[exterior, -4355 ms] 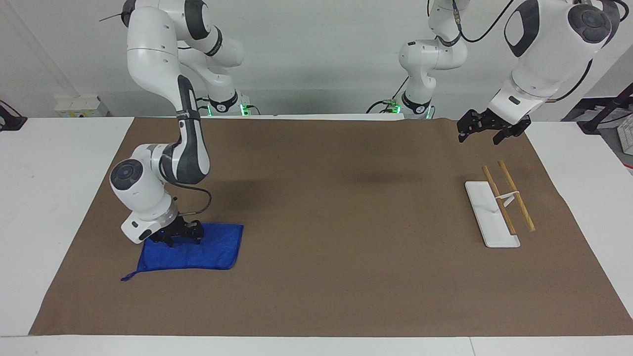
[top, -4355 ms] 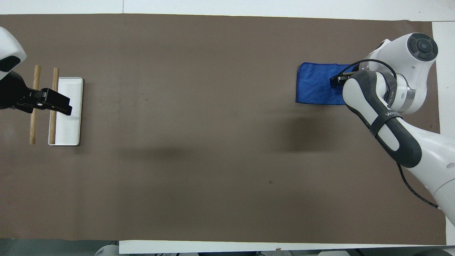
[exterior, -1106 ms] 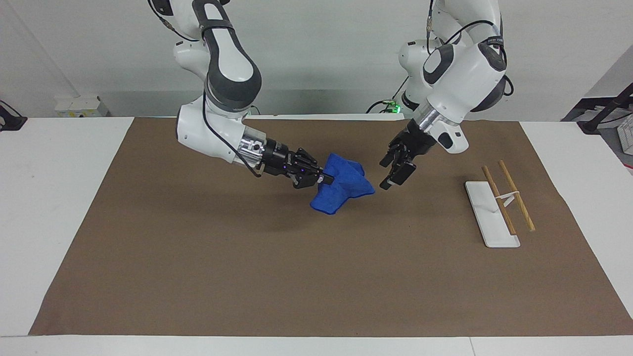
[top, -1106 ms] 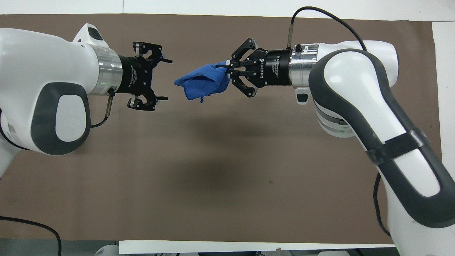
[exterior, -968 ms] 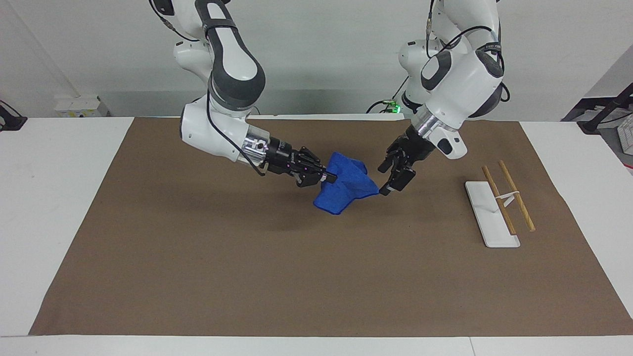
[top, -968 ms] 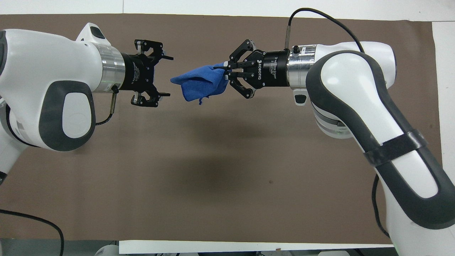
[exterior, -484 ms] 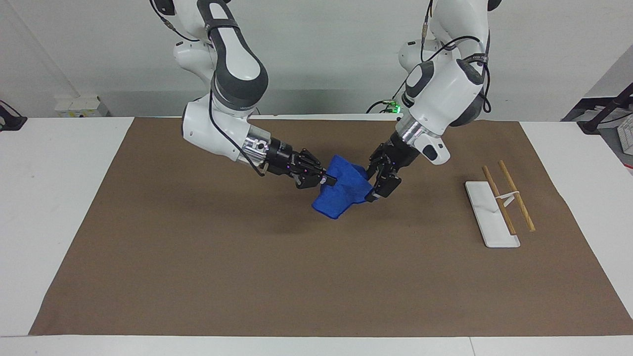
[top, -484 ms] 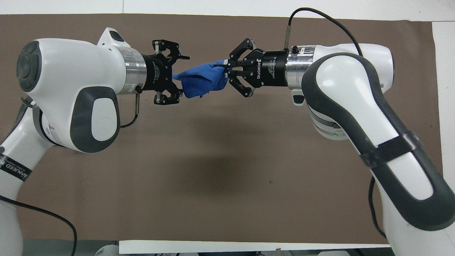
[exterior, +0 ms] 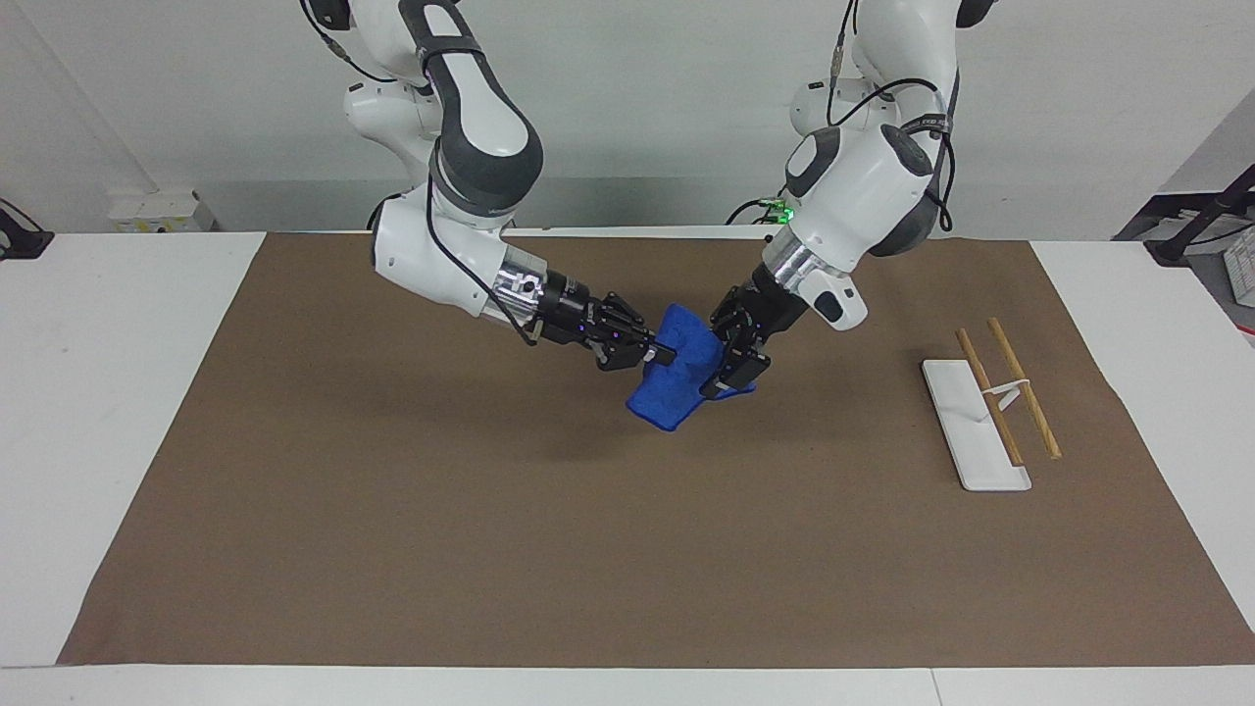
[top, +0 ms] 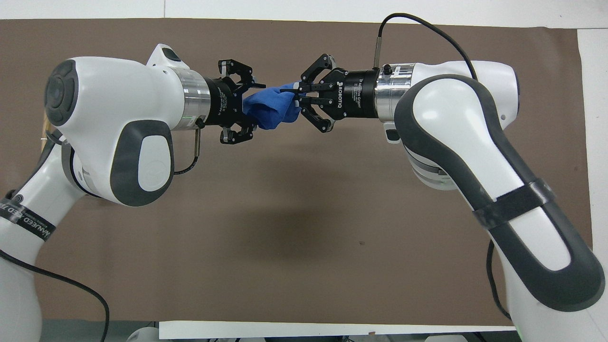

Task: Right arm passes towel to left arm to hang
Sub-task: 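Close the left gripper on the towel beside the right gripper, then open the right gripper and withdraw it while the left gripper holds the towel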

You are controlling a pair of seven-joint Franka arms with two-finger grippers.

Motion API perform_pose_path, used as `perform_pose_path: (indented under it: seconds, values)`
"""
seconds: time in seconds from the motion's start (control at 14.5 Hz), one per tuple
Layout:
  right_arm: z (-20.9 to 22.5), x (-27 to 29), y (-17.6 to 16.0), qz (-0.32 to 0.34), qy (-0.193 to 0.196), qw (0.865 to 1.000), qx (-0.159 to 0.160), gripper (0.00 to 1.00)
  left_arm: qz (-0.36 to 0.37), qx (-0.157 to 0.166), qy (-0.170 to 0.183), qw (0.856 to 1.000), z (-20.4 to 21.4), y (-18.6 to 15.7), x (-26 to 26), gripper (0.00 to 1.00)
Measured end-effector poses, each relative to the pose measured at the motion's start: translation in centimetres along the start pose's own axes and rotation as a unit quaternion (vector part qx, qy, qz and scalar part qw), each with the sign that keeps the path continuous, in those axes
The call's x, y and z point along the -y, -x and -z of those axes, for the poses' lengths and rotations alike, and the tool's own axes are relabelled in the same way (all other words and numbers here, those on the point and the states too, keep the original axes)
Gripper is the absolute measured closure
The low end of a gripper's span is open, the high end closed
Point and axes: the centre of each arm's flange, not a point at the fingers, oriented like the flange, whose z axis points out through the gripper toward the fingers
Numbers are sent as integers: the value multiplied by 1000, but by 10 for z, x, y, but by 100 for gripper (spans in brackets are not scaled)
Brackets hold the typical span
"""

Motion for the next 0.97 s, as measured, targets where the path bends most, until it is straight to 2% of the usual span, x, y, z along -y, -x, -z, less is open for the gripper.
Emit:
perform_pose_path:
  seconds: [0.07,0.62,0.83,0.97]
  values:
    - [0,0,0,0,0,1000,0,95,0,0,1,1000,0,0,0,40]
    - [0,0,0,0,0,1000,0,95,-9,-4,8,1000,4,-13,-6,40]
    - [0,0,0,0,0,1000,0,95,-14,-5,9,1000,5,-15,-7,47]
    - [0,0,0,0,0,1000,0,95,-21,-6,10,1000,7,-19,-9,48]
